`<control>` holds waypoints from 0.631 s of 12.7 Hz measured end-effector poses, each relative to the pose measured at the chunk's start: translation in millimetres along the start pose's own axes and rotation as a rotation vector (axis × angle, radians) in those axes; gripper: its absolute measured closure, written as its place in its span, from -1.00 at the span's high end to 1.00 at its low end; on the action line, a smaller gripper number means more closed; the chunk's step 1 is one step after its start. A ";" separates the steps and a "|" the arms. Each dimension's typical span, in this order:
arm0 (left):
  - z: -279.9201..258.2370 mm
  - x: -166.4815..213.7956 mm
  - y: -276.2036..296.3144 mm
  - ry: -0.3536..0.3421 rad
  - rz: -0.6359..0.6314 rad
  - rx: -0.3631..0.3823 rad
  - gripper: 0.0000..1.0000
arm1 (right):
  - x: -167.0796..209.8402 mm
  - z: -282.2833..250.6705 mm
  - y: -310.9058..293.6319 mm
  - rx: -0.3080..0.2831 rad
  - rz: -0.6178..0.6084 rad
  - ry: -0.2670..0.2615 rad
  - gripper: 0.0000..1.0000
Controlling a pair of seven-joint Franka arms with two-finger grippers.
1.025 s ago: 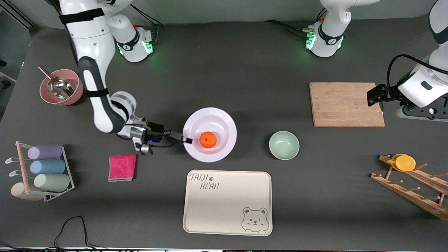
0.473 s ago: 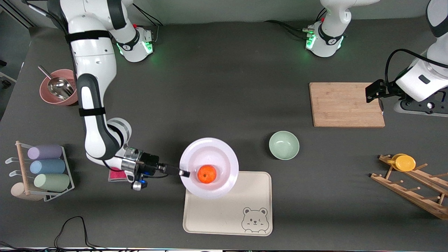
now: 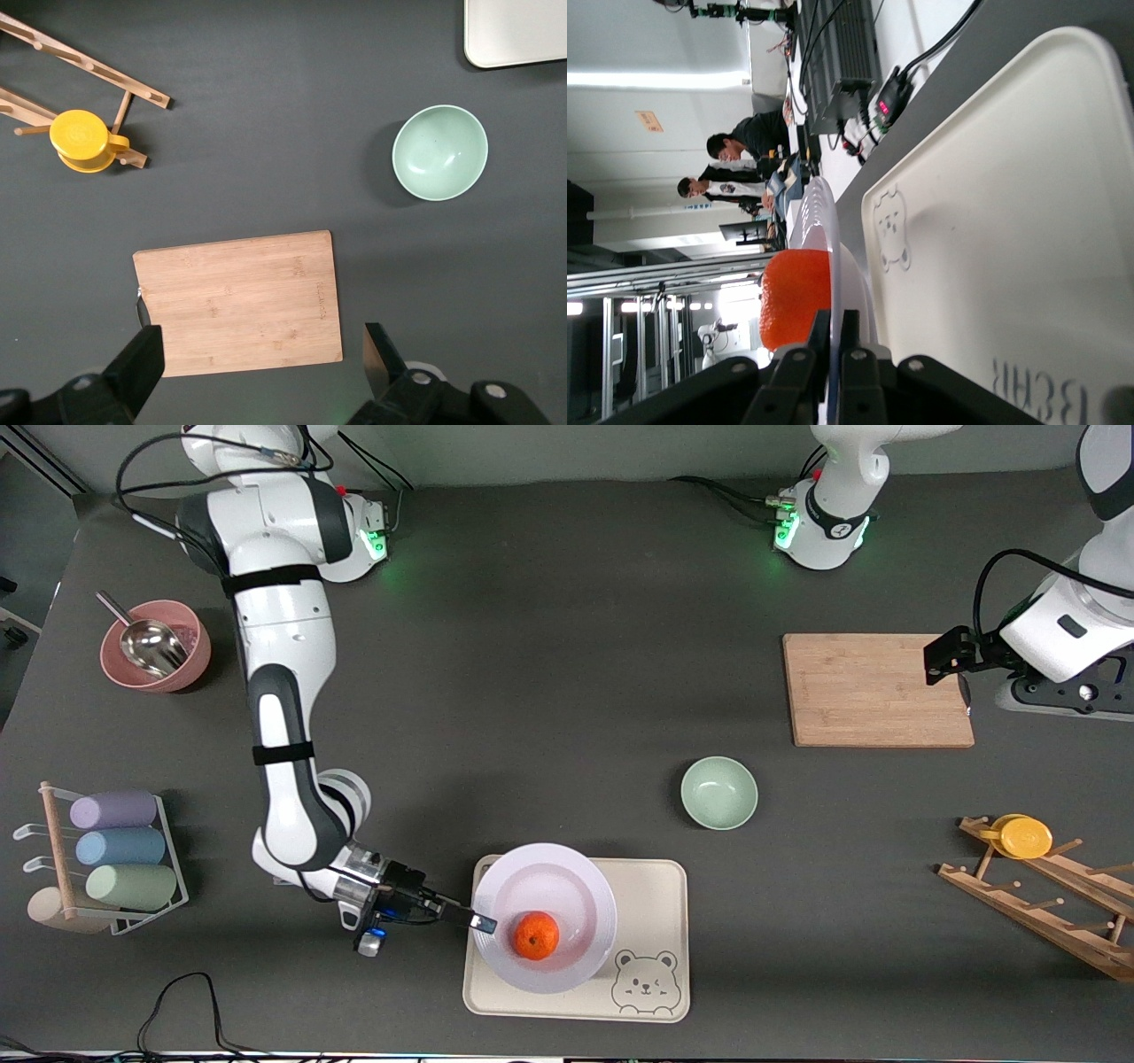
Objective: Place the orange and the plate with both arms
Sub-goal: 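Carry the plate with the orange onto the bear-printed tray, then lower the plate onto the tray and open the right gripper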
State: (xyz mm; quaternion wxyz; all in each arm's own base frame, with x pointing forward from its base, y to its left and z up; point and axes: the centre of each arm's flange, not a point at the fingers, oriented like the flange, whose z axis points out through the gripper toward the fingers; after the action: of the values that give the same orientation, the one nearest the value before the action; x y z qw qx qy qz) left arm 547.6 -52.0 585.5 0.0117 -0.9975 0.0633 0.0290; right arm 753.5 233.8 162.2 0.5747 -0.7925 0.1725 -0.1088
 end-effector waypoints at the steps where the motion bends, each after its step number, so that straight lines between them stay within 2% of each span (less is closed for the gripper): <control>1: 0.1 0.0 0.0 0.000 0.000 0.000 1.00 | -1.7 12.0 8.8 -0.004 0.001 0.019 -0.85; 4: 0.7 -0.1 0.1 -0.002 0.000 0.000 1.00 | -15.7 41.6 33.5 -0.029 -0.042 0.067 -0.85; 8: 2.0 -0.2 0.9 -0.004 0.002 0.000 1.00 | -16.7 45.0 53.3 -0.047 -0.105 0.075 -0.85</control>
State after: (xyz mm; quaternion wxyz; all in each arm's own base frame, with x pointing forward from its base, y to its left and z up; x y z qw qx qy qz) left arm 547.2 -52.8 583.5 0.0117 -0.9974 0.0641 0.0311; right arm 746.9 264.8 97.9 0.5424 -0.8092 0.1549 -0.1644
